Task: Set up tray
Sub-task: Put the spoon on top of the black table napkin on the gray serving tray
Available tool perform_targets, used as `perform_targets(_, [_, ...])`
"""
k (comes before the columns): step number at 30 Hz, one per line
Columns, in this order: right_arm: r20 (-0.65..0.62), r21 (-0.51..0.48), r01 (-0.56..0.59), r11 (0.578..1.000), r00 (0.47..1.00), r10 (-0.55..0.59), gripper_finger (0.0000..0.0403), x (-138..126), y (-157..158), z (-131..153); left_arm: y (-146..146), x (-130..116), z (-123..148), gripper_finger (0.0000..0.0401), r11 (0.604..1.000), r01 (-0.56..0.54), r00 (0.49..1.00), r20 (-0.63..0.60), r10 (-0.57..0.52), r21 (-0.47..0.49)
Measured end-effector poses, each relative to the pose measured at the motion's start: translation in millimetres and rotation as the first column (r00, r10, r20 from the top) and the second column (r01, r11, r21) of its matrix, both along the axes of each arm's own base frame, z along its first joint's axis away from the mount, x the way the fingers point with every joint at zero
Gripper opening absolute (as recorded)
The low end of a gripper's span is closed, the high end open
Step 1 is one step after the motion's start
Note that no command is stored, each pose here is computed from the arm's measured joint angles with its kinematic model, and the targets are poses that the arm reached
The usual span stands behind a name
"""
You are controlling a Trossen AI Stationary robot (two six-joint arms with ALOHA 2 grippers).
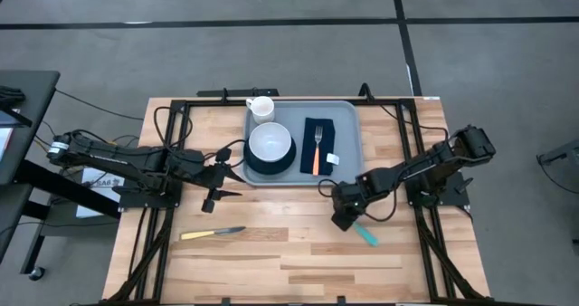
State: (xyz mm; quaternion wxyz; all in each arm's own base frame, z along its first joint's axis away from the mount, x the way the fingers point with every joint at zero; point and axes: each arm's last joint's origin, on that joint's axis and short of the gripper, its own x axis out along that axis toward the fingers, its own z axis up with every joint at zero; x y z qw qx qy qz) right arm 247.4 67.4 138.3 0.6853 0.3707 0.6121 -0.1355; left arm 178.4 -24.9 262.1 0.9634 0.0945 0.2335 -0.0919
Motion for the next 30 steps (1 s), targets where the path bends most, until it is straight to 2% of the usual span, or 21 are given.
perform_targets(7, [0.054,0.034,0.083,0.996,0.995,-0.084,0.0006,9,-11,2,0,0,0,0.0167,1.000,0.003,1.000,0.001,-0.003,0.008])
perform_targets(14, [0.131,0.120,0.099,0.988,0.985,-0.115,0.0014,22,-26,11,0,0,0,0.0167,1.000,0.003,1.000,0.001,-0.003,0.009])
perform_targets(21, [0.243,0.133,0.158,0.978,0.952,-0.187,0.0005,51,-58,48,0,0,0,0.0167,1.000,0.003,1.000,0.002,-0.003,0.010])
perform_targets(26, [0.294,0.042,0.197,0.979,0.935,-0.201,0.0006,62,-96,83,0,0,0,0.0167,1.000,0.003,1.000,0.002,-0.003,0.011])
perform_targets(30, [0.388,0.011,0.279,0.960,0.884,-0.262,0.0003,67,-138,110,0,0,0,0.0167,1.000,0.008,1.000,0.003,-0.008,0.019])
